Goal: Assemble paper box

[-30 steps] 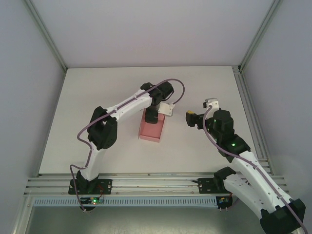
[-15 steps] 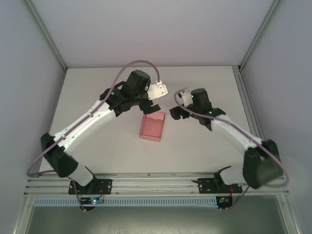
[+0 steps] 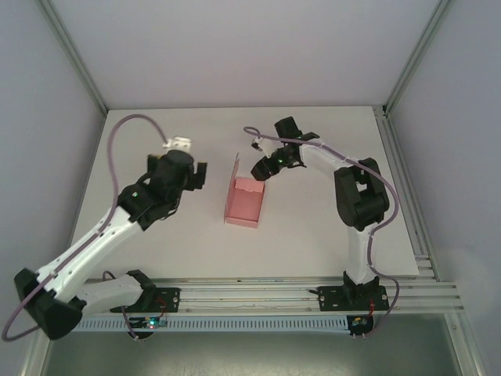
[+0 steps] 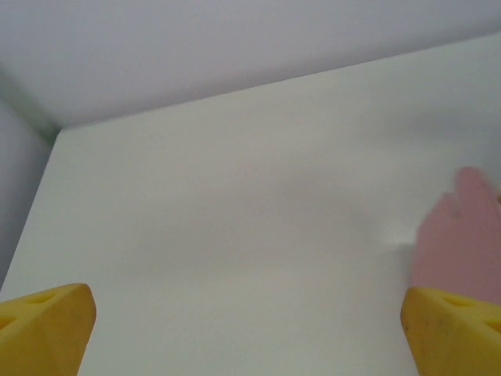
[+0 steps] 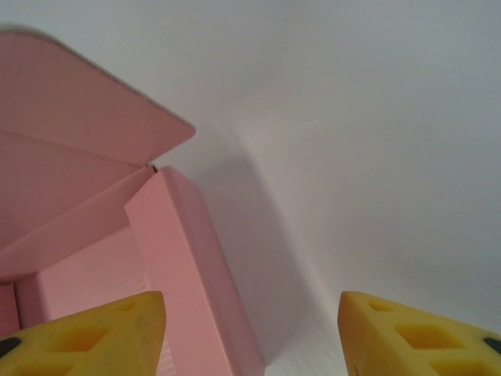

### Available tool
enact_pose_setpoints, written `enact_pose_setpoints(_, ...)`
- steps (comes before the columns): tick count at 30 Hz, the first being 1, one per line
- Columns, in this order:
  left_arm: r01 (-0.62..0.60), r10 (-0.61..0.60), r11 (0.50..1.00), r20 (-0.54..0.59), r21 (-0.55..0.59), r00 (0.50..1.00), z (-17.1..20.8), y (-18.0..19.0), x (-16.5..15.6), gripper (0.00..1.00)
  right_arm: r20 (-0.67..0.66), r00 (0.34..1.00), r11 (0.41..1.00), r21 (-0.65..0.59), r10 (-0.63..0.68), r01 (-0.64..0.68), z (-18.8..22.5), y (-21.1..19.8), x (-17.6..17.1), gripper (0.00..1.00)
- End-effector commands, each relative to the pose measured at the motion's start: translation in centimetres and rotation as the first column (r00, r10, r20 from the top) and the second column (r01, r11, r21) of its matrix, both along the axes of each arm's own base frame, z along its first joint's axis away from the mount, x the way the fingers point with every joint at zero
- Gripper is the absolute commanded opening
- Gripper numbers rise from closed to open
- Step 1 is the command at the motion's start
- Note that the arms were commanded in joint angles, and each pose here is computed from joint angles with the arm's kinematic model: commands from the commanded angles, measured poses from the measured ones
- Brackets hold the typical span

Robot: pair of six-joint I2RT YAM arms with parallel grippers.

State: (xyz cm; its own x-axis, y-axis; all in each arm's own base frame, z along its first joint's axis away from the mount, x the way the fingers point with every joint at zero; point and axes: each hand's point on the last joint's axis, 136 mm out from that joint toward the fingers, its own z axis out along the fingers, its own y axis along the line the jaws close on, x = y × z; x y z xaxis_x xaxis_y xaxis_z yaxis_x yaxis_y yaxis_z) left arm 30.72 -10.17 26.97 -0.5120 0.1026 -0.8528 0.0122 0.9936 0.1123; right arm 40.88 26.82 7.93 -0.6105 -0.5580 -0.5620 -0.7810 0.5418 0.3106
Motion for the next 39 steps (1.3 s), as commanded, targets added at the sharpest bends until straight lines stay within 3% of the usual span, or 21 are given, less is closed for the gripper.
enact_pose_setpoints(1,-0.194,0.191,0.978,-0.044,-0.074,0.981,-2.6,3.7,-2.0,1.0,-0.058,0.994,0.995,-0.044,0.09,-0.093,-0.6,1.0,-1.8,0.59)
enact_pose_setpoints(5,-0.255,0.25,0.962,-0.058,-0.101,0.967,-4.1,5.5,-3.3,1.0,-0.061,0.995,0.993,-0.082,0.083,-0.088,-1.9,1.1,-1.3,0.58)
enact_pose_setpoints(10,-0.246,0.241,0.961,-0.057,-0.123,0.969,-4.6,5.5,-3.2,1.0,-0.08,0.994,0.99,-0.117,0.072,-0.081,-2.9,1.0,-1.2,0.46)
enact_pose_setpoints(16,-0.231,0.224,0.967,-0.07,-0.108,0.972,-5.1,5.2,-2.8,1.0,-0.089,0.994,0.978,-0.192,0.064,-0.08,-4.3,0.9,-1.9,0.44)
enact_pose_setpoints(21,-0.241,0.234,0.967,-0.081,-0.086,0.969,-5.6,5.4,-2.7,1.0,-0.079,0.996,0.969,-0.242,0.029,-0.047,-5.0,0.6,-1.9,0.27)
enact_pose_setpoints(25,-0.25,0.244,0.965,-0.083,-0.079,0.966,-5.7,5.7,-2.8,1.0,-0.063,0.998,0.95,-0.313,-0.006,-0.014,-5.9,-0.3,-2.0,0.26)
enact_pose_setpoints(27,-0.258,0.252,0.963,-0.079,-0.077,0.964,-5.6,5.9,-2.9,1.0,-0.047,0.999,0.932,-0.363,-0.021,0.003,-6.6,-0.8,-2.2,0.22)
enact_pose_setpoints(29,-0.258,0.253,0.963,-0.078,-0.078,0.964,-5.6,6.0,-3.0,1.0,-0.016,0.998,0.906,-0.42,-0.062,0.05,-7.1,-1.6,-1.9,0.11)
enact_pose_setpoints(33,-0.261,0.255,0.961,-0.077,-0.086,0.964,-5.5,6.0,-3.1,1.0,0.122,0.985,0.841,-0.514,-0.121,0.167,-7.2,-2.8,-0.9,0.01)
enact_pose_setpoints(39,-0.277,0.269,0.956,-0.086,-0.099,0.959,-5.6,6.2,-3.4,1.0,0.356,0.92,0.691,-0.625,-0.162,0.363,-6.1,-4.0,-0.1,0.0)
